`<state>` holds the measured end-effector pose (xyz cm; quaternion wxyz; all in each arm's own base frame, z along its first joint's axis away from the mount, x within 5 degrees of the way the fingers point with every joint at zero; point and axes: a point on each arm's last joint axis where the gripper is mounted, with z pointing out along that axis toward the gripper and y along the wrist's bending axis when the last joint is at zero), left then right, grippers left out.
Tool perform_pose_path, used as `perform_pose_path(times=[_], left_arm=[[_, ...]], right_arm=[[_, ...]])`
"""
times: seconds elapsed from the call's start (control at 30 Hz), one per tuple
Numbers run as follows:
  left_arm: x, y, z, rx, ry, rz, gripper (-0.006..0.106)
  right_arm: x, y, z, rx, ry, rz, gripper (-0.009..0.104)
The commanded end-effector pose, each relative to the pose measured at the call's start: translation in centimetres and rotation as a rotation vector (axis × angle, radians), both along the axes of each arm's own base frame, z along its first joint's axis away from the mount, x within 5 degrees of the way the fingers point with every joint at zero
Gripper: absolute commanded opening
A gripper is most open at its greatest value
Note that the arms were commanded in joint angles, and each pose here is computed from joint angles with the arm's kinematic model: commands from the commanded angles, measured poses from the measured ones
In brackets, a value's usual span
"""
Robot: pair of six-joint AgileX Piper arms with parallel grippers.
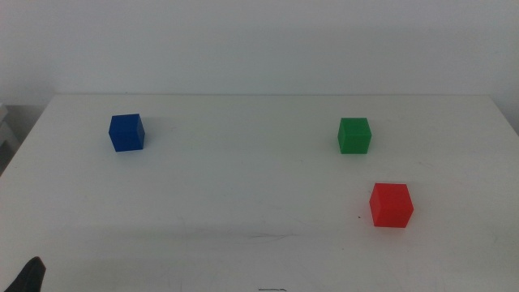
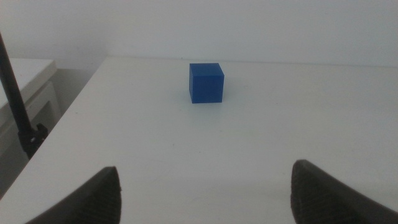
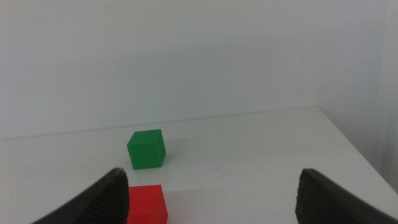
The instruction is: Stack red cubes first, then green, then blue cubes in a specific spot.
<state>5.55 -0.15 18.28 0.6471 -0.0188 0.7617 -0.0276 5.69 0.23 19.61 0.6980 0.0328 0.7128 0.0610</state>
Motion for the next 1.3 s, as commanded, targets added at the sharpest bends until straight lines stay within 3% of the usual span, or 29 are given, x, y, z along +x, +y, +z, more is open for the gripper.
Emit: perform_pose_path(times=[0.0,0.13,0.47,1.03,1.27], left_arm=[[-0.1,0.0,0.9,-0.016,-0.101,0.001,0.094],[-0.1,0.0,0.9,-0.016,-0.101,0.001,0.094],[-0.1,0.0,0.9,-0.016,-0.101,0.001,0.094],[-0.1,0.0,0.9,-0.016,-0.101,0.001,0.094],[-0.1,0.0,0.9,-0.016,-0.101,0.001,0.094]], right_arm=[[-0.2,0.0,1.4,-0.009,-0.107,-0.006,0.075],[-0.4,0.0,3.5,0.054,-0.106,0.000,0.075],[0.2,0.2,10.3,0.049,0.032,0.013,0.075],[6.9,0.8,18.8,0.023,0.727,0.039,0.075],[11.2,2.7,19.3,-0.051,0.858,0.127,0.075]])
